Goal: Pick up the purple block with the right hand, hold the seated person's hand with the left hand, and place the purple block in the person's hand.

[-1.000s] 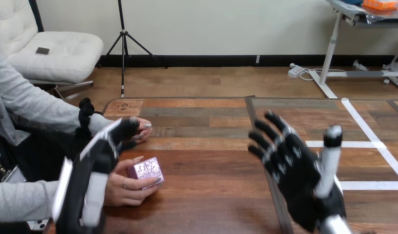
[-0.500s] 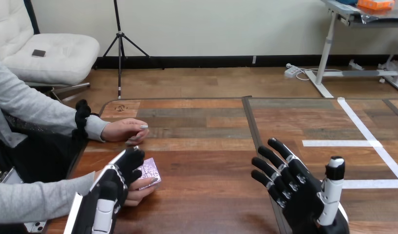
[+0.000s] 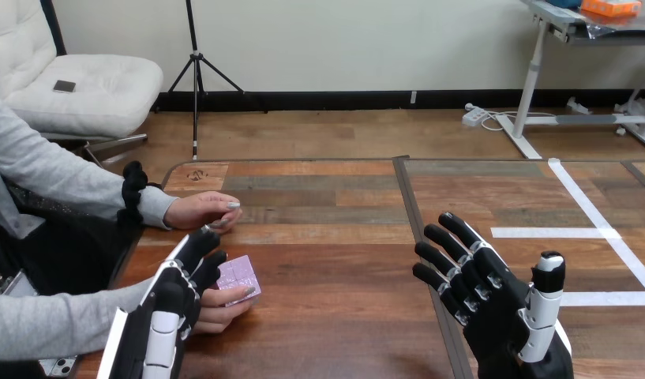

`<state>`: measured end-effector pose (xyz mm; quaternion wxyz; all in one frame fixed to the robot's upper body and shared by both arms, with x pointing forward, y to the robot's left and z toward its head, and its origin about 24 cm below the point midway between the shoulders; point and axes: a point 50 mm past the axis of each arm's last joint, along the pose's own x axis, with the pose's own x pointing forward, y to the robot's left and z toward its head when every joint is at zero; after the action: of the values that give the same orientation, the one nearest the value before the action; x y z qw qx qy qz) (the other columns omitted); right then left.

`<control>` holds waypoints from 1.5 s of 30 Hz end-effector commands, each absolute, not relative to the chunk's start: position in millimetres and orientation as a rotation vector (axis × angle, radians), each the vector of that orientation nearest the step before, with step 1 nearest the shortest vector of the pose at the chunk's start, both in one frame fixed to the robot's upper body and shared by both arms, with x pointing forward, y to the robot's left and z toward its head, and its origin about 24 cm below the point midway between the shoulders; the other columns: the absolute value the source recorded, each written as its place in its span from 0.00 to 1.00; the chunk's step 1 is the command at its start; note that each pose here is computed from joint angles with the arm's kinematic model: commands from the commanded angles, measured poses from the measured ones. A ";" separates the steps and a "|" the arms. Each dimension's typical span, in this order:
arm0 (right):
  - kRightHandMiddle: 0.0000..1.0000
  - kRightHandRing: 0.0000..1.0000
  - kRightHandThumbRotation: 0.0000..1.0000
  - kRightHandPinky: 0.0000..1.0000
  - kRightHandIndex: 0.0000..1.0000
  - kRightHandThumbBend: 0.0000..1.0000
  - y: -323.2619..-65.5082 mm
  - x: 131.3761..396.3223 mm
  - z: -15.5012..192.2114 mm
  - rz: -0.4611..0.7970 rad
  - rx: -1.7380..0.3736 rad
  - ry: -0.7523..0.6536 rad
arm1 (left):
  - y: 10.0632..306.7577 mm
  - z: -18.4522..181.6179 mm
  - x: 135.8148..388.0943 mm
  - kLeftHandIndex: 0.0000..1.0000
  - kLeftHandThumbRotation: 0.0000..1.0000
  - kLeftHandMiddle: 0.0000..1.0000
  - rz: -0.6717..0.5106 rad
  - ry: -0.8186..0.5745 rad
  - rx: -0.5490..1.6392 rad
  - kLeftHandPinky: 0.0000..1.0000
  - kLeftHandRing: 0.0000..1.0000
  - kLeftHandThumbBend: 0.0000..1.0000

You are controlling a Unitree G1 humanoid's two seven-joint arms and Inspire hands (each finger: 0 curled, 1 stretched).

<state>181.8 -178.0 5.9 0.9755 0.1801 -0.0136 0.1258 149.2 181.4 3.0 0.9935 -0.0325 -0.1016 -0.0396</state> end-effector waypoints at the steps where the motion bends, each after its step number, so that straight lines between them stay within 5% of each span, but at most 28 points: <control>1: 0.90 0.90 1.00 0.86 0.90 0.99 -171.5 187.4 19.2 0.262 0.380 -0.121 | 170.2 19.5 161.4 0.89 1.00 0.89 -0.072 -0.299 -0.113 0.91 0.88 0.64; 45: 0.88 0.88 1.00 0.83 0.87 0.91 -170.1 195.4 20.6 0.245 0.376 -0.130 | 168.3 22.5 165.4 0.87 1.00 0.88 -0.078 -0.280 -0.102 0.94 0.87 0.60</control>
<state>182.6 -178.0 6.7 0.9771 0.1782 -0.0175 0.1152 155.4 175.1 8.7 0.9936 -0.0369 -0.0978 -0.0421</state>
